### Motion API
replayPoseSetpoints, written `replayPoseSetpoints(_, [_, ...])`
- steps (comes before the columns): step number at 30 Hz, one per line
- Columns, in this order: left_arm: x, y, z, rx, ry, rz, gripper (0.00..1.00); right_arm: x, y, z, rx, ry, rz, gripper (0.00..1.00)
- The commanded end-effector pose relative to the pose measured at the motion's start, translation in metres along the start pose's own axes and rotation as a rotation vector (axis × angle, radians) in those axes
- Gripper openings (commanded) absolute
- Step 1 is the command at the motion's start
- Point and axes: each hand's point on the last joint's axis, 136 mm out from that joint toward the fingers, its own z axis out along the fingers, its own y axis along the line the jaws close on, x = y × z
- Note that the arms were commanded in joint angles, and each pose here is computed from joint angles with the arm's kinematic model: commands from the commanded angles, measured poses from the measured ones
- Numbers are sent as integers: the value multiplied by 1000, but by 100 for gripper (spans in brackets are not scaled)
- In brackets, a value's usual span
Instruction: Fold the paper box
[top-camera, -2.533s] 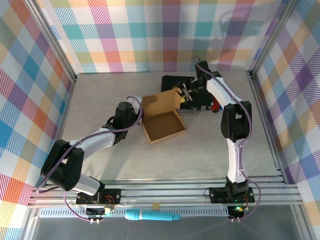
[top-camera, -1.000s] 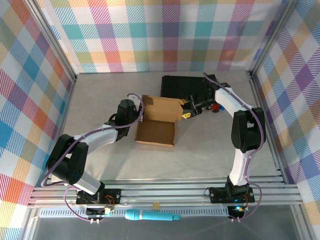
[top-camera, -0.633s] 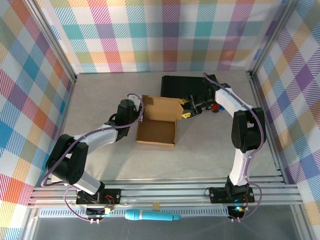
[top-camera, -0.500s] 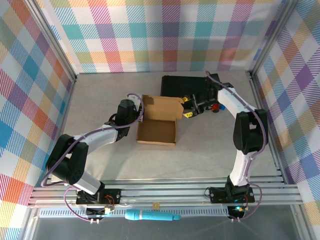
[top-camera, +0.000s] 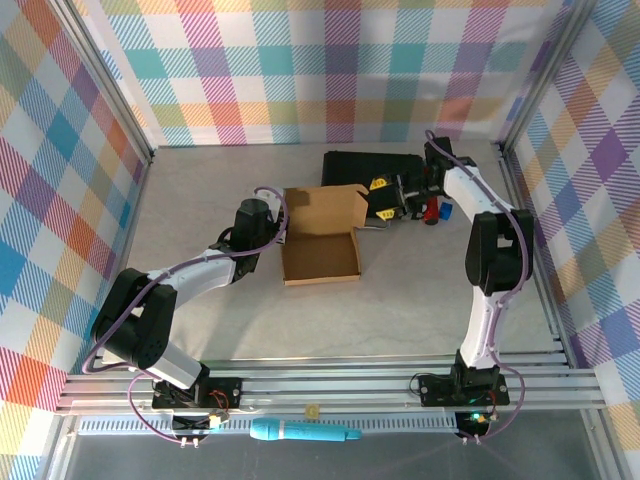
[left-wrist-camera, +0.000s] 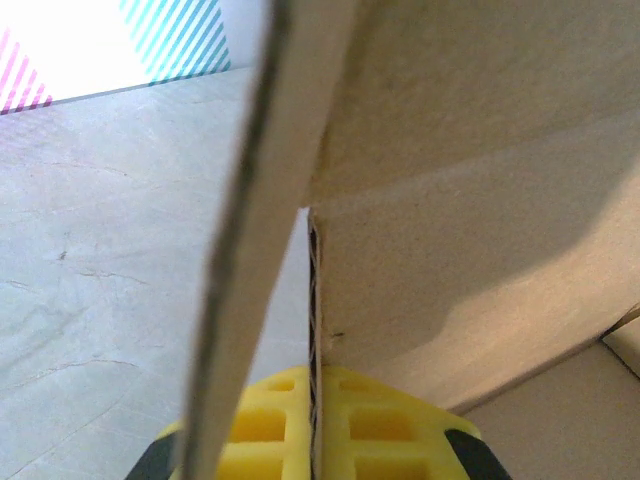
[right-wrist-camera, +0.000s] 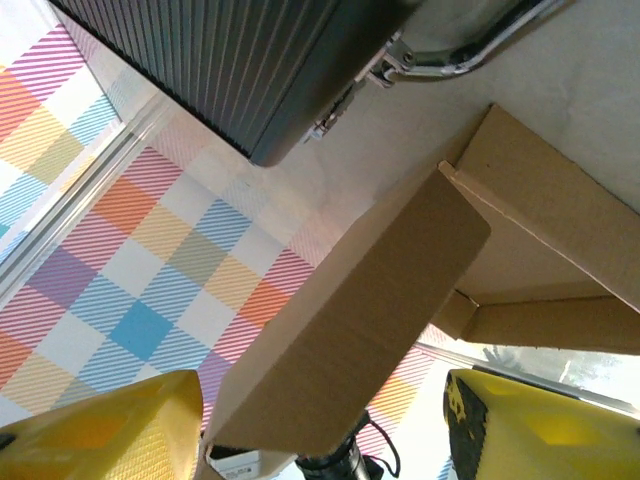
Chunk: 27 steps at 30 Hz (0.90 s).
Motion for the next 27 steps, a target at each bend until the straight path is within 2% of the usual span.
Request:
replayPoseSetpoints(1, [-20,1,-1,2,-52,-16,0,2,10,5,-18,20,-25,65])
replayPoseSetpoints(8, [-20,1,1,0,-53,-23,0,20,8,23,1,70,-26,67])
replayPoseSetpoints(27, [-20,0,2,1,-53,-27,0,23,2,34,-11,118,-7,67])
